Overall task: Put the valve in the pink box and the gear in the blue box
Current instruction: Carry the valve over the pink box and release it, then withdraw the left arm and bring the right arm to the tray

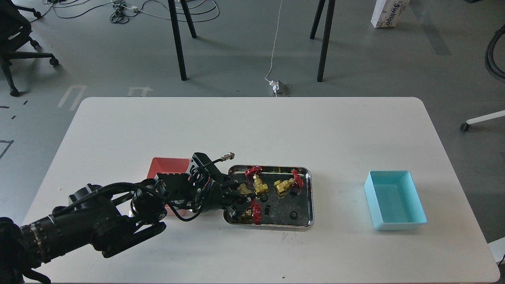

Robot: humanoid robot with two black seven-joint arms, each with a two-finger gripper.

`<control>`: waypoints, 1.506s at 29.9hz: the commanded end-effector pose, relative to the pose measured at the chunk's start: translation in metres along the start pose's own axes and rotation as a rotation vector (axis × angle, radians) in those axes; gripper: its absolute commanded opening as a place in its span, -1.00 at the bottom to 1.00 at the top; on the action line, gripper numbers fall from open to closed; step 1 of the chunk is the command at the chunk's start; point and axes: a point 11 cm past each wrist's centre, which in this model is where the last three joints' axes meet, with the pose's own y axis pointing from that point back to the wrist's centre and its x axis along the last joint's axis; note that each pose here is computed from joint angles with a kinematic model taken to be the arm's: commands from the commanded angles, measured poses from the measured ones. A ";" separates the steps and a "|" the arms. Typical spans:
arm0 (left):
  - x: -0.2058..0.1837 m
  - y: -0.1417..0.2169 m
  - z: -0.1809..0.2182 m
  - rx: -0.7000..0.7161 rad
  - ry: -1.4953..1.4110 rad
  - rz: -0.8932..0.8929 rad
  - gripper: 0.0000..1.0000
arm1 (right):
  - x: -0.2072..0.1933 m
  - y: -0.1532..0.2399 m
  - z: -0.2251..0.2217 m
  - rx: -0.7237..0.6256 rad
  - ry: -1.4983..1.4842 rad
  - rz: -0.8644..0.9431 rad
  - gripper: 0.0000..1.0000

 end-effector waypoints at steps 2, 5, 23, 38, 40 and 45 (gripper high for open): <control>0.005 0.001 -0.002 0.012 0.031 0.010 -0.82 | 0.000 0.000 0.002 -0.004 0.000 0.001 0.97; 0.014 0.005 -0.001 0.006 0.062 0.039 -0.82 | 0.001 0.000 0.005 -0.011 0.013 0.005 0.97; 0.025 0.145 -0.097 0.272 0.227 0.125 -0.77 | 0.002 -0.011 0.020 -0.032 0.031 0.027 0.97; -0.034 0.156 -0.106 0.326 0.366 0.066 -0.70 | -0.008 -0.022 0.025 -0.038 0.016 0.023 0.97; -0.037 0.156 -0.107 0.330 0.371 0.066 -0.63 | -0.009 -0.023 0.025 -0.038 0.016 0.022 0.97; -0.050 0.156 -0.107 0.343 0.391 0.068 -0.05 | -0.012 -0.024 0.024 -0.036 0.017 0.015 0.97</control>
